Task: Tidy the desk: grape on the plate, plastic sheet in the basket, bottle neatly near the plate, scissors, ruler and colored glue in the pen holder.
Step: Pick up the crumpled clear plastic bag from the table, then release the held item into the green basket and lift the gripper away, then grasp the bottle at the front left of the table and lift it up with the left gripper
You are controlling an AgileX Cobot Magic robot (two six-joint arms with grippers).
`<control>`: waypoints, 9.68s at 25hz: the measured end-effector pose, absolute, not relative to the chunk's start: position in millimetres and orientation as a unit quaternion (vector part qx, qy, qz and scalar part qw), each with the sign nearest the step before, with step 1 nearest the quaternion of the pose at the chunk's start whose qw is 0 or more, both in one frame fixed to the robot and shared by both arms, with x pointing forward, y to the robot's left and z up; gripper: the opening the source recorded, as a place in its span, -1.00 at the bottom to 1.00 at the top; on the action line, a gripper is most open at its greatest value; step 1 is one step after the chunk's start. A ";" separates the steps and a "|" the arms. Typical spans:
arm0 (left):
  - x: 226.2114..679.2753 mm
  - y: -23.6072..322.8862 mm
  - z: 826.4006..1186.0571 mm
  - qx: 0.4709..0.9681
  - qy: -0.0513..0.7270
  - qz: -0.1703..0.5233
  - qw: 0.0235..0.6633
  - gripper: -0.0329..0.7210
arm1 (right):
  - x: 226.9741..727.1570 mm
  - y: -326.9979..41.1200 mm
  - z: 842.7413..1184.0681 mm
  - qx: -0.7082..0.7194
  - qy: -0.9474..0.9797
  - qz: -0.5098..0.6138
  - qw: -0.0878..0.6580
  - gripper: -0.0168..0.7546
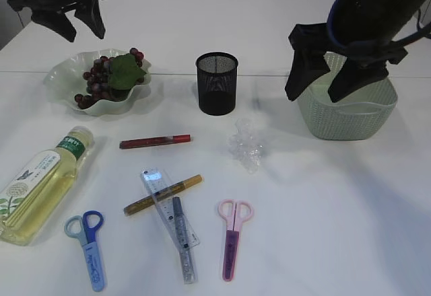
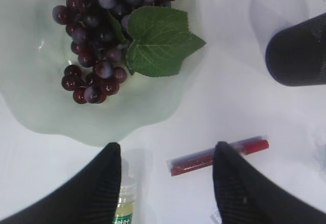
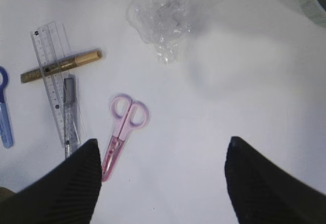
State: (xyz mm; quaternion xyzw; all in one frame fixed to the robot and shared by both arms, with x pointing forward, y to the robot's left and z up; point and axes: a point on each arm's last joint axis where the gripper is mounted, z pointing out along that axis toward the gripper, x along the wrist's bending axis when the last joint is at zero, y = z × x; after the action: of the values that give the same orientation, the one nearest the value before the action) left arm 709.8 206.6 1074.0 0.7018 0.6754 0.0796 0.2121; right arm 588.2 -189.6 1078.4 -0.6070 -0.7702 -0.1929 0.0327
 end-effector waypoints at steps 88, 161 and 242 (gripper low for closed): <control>553.6 205.1 1206.3 0.720 0.616 0.108 0.302 0.13 | 671.7 -124.1 1051.4 -0.530 -0.827 -0.182 -0.041 -0.92; 553.1 201.8 1206.1 0.719 0.615 0.091 0.311 0.07 | 751.5 -290.1 1002.8 -0.714 -0.674 -0.171 -0.076 0.50; 635.1 240.4 921.1 0.758 0.647 -0.050 -0.058 0.62 | 465.7 -275.0 1144.9 -0.683 -0.686 -0.247 -0.050 0.53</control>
State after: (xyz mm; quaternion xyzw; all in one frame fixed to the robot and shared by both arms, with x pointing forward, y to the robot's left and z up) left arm 635.1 240.4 921.1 0.7585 0.6472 -0.0500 -0.0579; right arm 465.7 -275.0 1144.9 -0.6828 -0.6857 -0.2474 -0.0496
